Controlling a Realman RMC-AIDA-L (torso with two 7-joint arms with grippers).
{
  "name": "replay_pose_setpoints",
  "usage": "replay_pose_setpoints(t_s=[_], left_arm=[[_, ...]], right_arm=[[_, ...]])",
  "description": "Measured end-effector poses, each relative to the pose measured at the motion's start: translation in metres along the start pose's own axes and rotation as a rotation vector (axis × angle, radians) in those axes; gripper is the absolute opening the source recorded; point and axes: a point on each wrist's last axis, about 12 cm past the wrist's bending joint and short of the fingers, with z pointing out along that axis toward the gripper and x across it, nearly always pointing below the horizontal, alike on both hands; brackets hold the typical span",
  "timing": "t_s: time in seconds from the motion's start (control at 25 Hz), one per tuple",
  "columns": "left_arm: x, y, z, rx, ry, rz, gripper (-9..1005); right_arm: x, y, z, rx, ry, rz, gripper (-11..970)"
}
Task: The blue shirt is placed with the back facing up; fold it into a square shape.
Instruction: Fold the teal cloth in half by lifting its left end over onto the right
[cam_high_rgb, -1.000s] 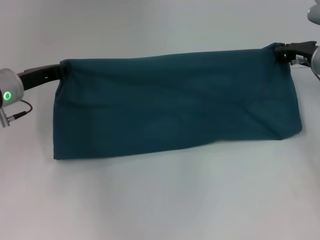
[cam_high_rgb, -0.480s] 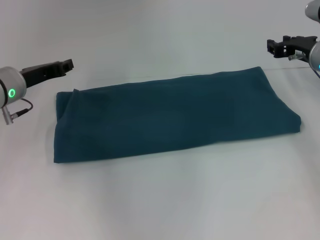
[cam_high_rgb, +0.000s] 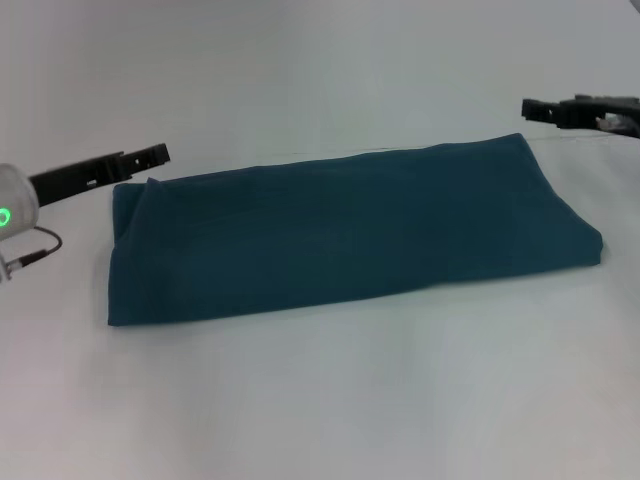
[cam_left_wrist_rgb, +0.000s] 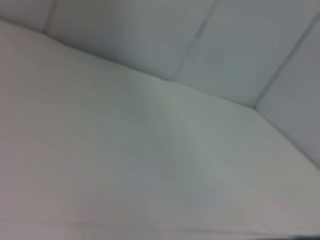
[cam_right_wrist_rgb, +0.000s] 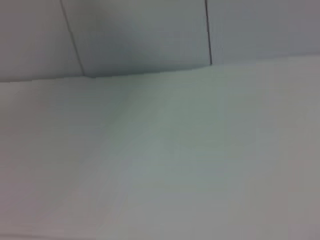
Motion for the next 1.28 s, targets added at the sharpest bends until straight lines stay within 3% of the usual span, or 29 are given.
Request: replay_pose_setpoints(t_s=[0.28,0.32,0.72,0.96,1.28], left_arm=[[0.02,0.006,-0.024,0.077,0.094,-0.047,888],[0.024,0.006,-0.027,0.078,0.107,-0.049,923],[0.053,0.018,-0.053,0.094,0.16,-0.081,923],[0.065,0.017,-0.054,0.086,0.198,-0.07,923],[0.072,0.028,-0.057,0.011,0.198,-0.064,922]], right_arm=[[0.017,-0.015,-0.025,-0.117,0.105,0.125,899],[0.02,-0.017,-0.029,-0.132,0.124,0.138,899],[0.041,-0.031,-0.056,-0.135,0.264,0.205,898],[0.045,-0.039,-0.063,-0.115,0.258,0.244,897],[0.045,-0.043,-0.066,-0.103,0.244,0.262,895]])
